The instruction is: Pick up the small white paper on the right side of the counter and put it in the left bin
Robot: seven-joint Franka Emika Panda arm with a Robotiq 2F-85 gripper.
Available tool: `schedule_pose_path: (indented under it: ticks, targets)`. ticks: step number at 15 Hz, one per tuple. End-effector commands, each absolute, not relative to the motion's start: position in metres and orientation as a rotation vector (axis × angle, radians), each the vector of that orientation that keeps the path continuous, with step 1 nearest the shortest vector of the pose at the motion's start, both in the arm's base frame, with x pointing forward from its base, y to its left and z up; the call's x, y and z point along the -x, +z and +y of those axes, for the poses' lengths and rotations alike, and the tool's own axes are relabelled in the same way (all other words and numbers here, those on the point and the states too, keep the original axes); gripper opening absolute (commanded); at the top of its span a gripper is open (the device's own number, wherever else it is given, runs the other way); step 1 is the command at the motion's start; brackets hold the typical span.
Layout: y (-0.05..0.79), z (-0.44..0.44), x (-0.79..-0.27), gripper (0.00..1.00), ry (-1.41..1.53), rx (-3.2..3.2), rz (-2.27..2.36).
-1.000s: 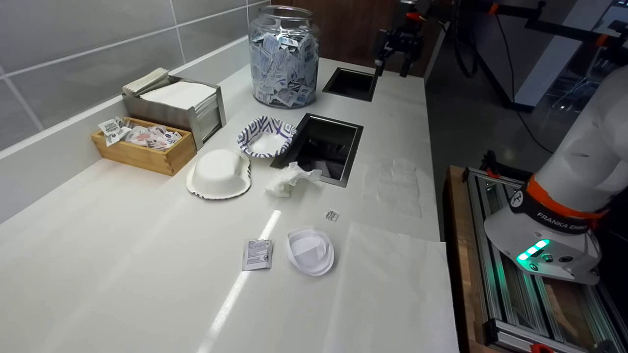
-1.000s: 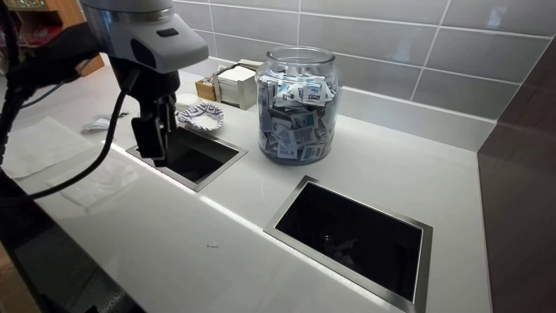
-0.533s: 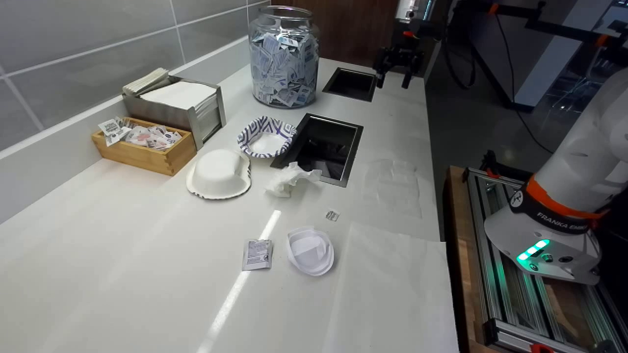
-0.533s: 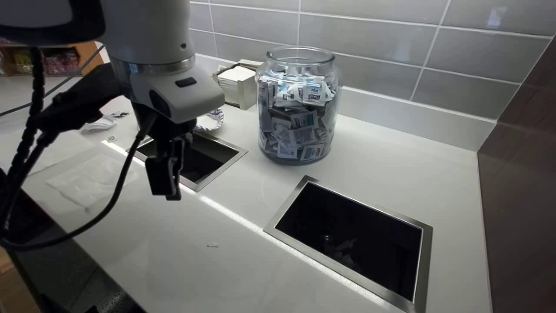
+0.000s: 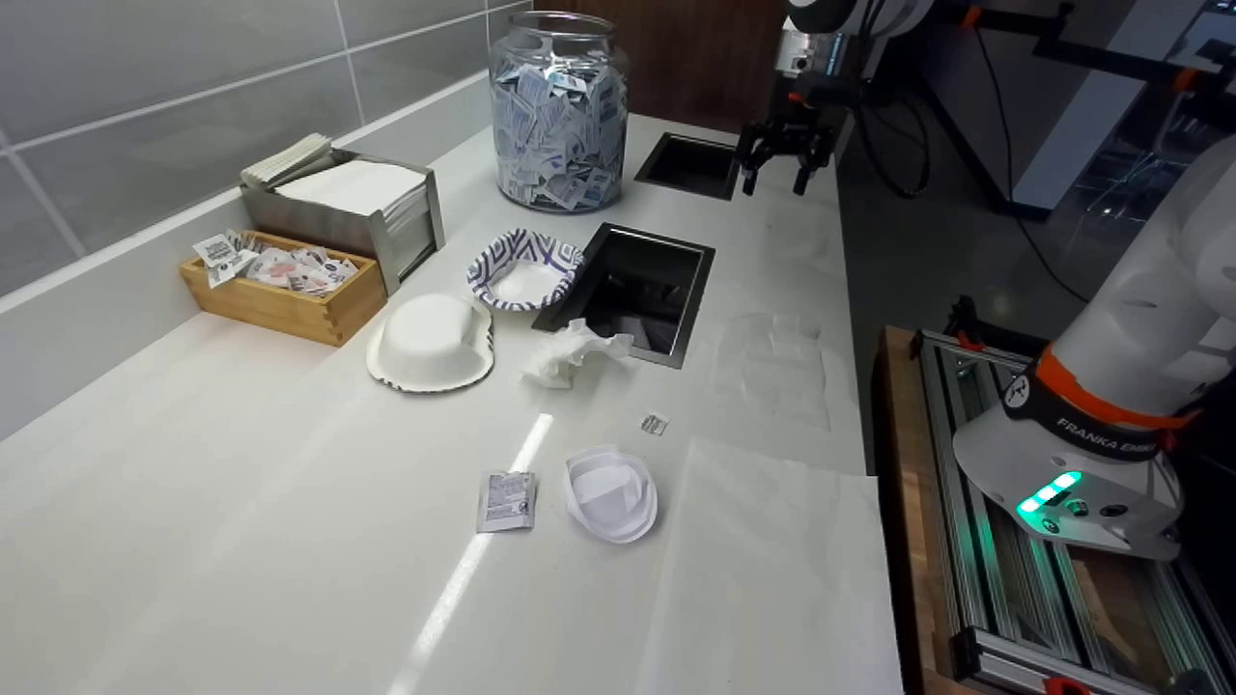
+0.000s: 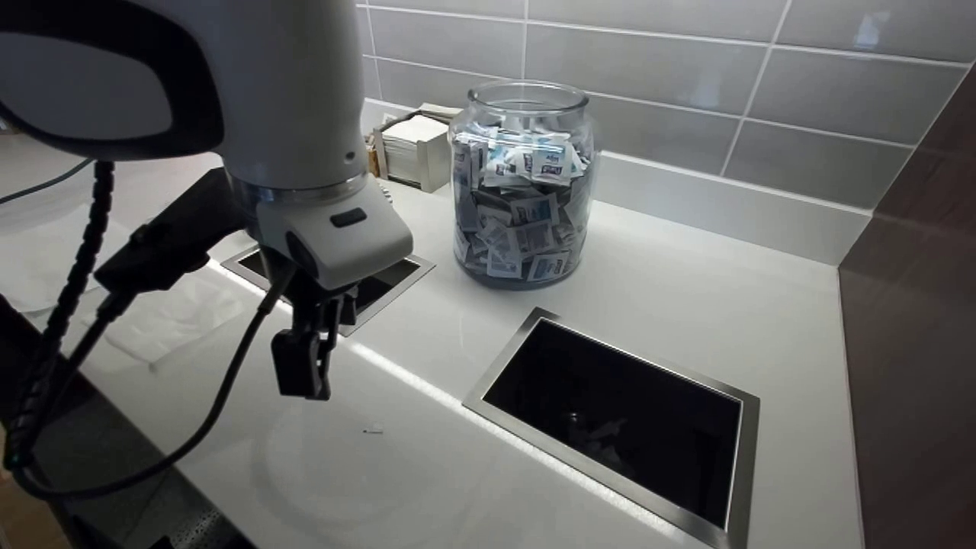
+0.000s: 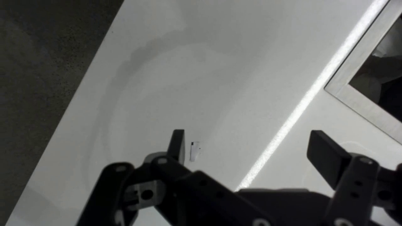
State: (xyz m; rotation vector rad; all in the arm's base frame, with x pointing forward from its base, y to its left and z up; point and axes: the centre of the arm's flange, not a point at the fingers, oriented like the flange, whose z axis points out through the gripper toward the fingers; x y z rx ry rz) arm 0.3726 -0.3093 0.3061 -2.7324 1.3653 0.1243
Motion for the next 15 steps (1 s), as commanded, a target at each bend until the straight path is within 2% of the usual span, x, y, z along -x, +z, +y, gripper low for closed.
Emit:
schedule_pose_path:
  ticks: [1, 15]
  targets:
    - [0.29, -0.319, -0.373, 1.0, 0.124, 2.692, 1.419]
    - [0.259, -0.335, -0.376, 1.0, 0.127, 2.67, 1.484]
